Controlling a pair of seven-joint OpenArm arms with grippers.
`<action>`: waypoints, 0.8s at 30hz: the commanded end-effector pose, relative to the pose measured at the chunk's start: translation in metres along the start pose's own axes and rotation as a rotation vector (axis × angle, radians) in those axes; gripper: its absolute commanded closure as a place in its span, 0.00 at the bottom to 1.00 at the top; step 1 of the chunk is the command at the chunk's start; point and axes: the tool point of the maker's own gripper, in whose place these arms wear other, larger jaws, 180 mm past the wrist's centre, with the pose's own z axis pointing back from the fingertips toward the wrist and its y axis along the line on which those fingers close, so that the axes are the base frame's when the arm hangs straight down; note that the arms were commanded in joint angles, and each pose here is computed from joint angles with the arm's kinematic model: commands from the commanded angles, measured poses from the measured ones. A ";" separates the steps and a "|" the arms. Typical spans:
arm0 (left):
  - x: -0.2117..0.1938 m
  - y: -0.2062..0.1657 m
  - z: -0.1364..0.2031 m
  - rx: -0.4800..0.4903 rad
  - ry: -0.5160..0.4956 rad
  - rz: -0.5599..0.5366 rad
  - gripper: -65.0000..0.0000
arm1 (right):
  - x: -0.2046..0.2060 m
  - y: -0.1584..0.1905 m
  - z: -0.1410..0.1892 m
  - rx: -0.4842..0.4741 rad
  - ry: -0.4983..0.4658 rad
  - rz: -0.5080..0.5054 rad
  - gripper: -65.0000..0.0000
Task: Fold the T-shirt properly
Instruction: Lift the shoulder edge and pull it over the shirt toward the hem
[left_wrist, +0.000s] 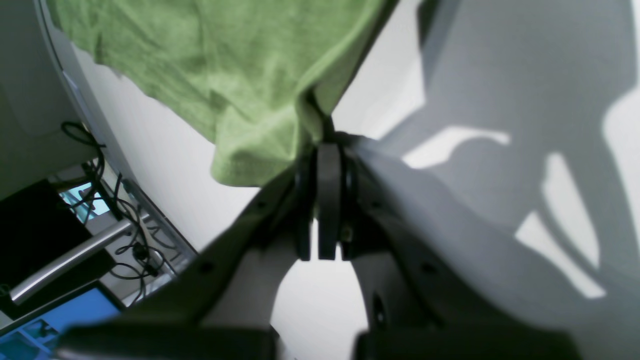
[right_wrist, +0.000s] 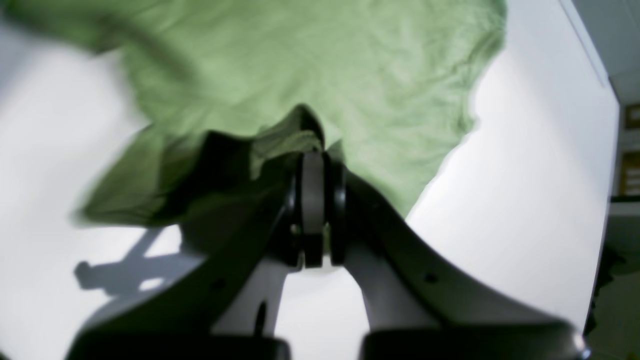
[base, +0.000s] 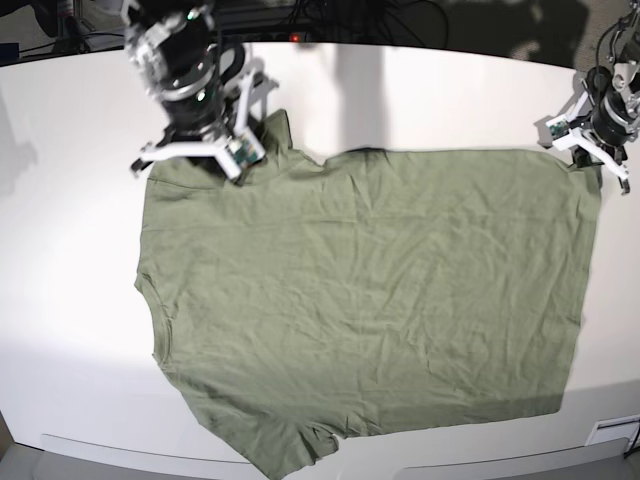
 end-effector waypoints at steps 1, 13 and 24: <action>-0.002 0.016 0.001 0.027 0.003 -0.012 1.00 | 0.012 -0.015 0.001 -0.030 -0.049 -0.011 1.00; 0.004 0.084 -0.005 0.153 -0.001 0.075 1.00 | 0.007 -0.062 -0.033 -0.094 -0.039 -0.050 1.00; 0.022 0.127 -0.004 0.240 -0.078 0.086 1.00 | -0.013 -0.098 -0.092 -0.116 0.052 -0.025 1.00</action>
